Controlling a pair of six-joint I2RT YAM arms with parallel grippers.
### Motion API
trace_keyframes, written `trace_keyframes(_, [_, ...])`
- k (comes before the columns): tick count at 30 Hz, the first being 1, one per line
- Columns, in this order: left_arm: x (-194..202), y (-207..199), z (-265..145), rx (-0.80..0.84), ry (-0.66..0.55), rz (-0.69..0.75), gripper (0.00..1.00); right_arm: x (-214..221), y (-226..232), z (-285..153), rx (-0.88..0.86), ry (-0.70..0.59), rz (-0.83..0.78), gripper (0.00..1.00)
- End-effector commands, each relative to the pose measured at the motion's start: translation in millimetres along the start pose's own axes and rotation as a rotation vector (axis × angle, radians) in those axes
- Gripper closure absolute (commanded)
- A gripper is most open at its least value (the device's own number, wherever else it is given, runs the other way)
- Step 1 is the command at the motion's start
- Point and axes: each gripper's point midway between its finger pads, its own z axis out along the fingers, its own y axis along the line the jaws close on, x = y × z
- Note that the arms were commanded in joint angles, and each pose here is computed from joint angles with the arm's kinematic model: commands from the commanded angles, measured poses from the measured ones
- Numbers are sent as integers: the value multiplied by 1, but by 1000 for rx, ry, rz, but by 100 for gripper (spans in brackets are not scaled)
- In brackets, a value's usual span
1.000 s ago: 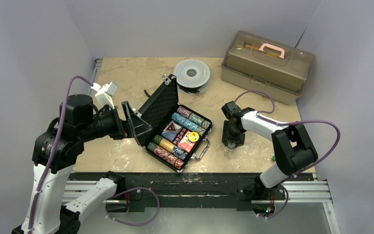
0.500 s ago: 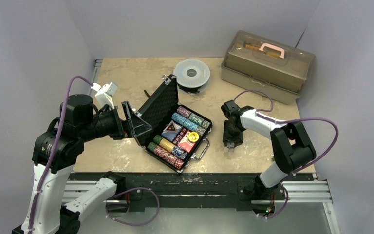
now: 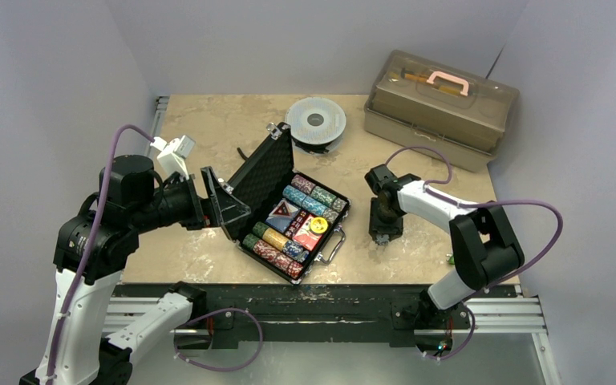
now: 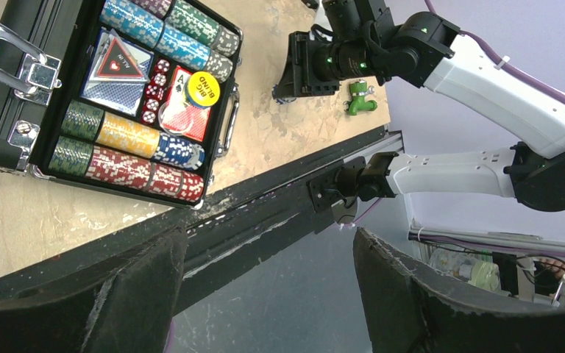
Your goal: Pack up texas hold em set
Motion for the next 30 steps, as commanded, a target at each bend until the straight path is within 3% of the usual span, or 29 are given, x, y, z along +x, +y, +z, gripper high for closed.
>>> trace_keyframes(1, [-7,-8,-1,27,-22,23,20,-9,0,-16,-16,-54,3,100])
trace_keyframes(9, [-8,-17,1,82,-17,33,23,-23,6,-40,-76,-120,-64,100])
trace_keyframes(15, [-16,-35,14,167,5,28,30,-39,22,-86,-174,-214,-171,100])
trace_keyframes(18, [-20,-48,25,191,20,44,28,-43,28,-112,-209,-243,-204,100])
trace_keyframes(22, [-22,-64,50,165,48,62,24,-49,41,-150,-301,-291,-245,100])
trace_keyframes(30, [-28,-96,125,209,165,-69,24,-49,59,-212,-441,-355,-324,100])
